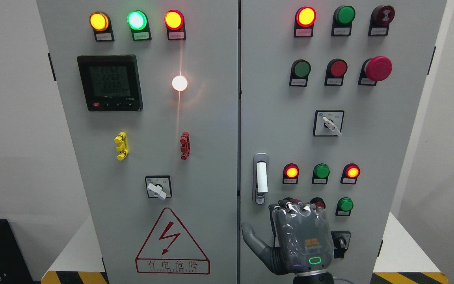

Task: Release door handle

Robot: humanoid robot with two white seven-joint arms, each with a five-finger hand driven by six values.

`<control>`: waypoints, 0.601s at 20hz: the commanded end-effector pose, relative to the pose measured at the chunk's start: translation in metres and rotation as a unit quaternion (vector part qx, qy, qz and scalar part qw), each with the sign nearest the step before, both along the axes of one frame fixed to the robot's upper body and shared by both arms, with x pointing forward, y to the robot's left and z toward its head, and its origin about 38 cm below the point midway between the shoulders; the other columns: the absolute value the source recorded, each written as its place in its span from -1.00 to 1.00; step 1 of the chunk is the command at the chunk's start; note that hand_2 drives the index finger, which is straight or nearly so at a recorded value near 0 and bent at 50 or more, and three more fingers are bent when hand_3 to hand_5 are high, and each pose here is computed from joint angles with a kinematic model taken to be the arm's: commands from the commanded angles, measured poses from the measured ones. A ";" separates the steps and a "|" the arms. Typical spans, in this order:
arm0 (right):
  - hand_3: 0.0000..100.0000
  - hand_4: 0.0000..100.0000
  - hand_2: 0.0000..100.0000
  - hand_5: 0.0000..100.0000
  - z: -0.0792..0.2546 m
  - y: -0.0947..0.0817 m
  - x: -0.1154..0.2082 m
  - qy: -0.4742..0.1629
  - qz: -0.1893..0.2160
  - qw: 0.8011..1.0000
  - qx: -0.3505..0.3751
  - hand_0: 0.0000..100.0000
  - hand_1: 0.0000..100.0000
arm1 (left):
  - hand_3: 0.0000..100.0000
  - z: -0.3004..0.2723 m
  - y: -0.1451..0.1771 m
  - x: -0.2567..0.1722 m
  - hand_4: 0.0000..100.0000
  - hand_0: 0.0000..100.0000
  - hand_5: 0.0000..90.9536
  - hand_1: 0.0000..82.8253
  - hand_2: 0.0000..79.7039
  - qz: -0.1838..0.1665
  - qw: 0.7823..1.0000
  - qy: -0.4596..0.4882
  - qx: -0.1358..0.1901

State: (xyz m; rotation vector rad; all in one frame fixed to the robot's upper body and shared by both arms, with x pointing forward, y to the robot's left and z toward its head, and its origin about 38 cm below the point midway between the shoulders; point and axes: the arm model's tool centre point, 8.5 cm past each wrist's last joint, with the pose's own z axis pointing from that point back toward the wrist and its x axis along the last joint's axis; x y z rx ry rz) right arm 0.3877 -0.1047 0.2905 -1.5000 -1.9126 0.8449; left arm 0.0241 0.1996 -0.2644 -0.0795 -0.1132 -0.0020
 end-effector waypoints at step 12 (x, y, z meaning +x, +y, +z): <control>1.00 1.00 1.00 1.00 0.009 -0.003 0.031 0.021 -0.028 0.999 -0.003 -0.51 -0.53 | -1.00 0.000 0.000 -0.013 -1.00 -0.76 -1.00 0.34 -1.00 0.001 1.000 0.010 0.000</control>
